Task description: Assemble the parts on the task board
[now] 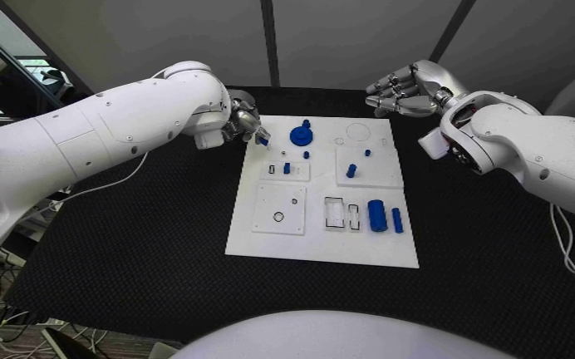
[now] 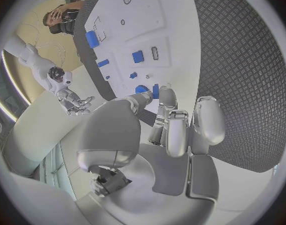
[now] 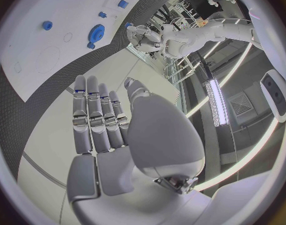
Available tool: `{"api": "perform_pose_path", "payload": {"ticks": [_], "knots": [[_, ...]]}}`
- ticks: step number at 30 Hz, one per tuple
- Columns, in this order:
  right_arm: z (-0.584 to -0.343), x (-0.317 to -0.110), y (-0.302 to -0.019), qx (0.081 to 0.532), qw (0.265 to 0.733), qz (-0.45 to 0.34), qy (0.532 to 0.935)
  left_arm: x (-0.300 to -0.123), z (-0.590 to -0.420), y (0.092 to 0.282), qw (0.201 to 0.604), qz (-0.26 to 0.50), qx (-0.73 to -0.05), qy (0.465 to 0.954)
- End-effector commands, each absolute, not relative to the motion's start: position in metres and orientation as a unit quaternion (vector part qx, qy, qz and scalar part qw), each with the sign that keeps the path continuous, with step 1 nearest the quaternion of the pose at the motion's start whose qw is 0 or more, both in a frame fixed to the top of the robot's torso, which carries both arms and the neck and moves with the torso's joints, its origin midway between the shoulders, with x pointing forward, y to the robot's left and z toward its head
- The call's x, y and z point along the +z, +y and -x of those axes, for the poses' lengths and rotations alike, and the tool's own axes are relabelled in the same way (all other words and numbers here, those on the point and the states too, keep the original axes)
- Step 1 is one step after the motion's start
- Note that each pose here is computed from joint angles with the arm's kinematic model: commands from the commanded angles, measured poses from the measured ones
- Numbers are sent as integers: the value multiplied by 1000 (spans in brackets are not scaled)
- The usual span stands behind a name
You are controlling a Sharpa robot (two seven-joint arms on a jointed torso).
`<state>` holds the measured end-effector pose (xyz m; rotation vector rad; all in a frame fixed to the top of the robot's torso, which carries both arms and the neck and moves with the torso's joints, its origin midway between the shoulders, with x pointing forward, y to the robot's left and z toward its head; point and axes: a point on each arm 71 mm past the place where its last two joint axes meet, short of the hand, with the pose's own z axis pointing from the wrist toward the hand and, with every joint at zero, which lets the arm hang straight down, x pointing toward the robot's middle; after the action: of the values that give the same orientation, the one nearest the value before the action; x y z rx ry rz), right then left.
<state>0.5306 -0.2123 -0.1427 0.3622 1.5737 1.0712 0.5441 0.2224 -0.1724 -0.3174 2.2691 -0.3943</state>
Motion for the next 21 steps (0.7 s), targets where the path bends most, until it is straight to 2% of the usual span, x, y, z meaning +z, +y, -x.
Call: {"api": "perform_pose_path", "payload": {"ticks": [1, 11, 21], "knots": [[-531, -142, -212, 457, 565, -151, 670, -171, -538, 220, 413, 166, -172, 879], [-531, -142, -212, 457, 564, -151, 671, -189, -510, 212, 410, 143, -165, 886], [-531, -142, -212, 457, 563, -151, 672, -200, -501, 205, 401, 121, -158, 894]]}}
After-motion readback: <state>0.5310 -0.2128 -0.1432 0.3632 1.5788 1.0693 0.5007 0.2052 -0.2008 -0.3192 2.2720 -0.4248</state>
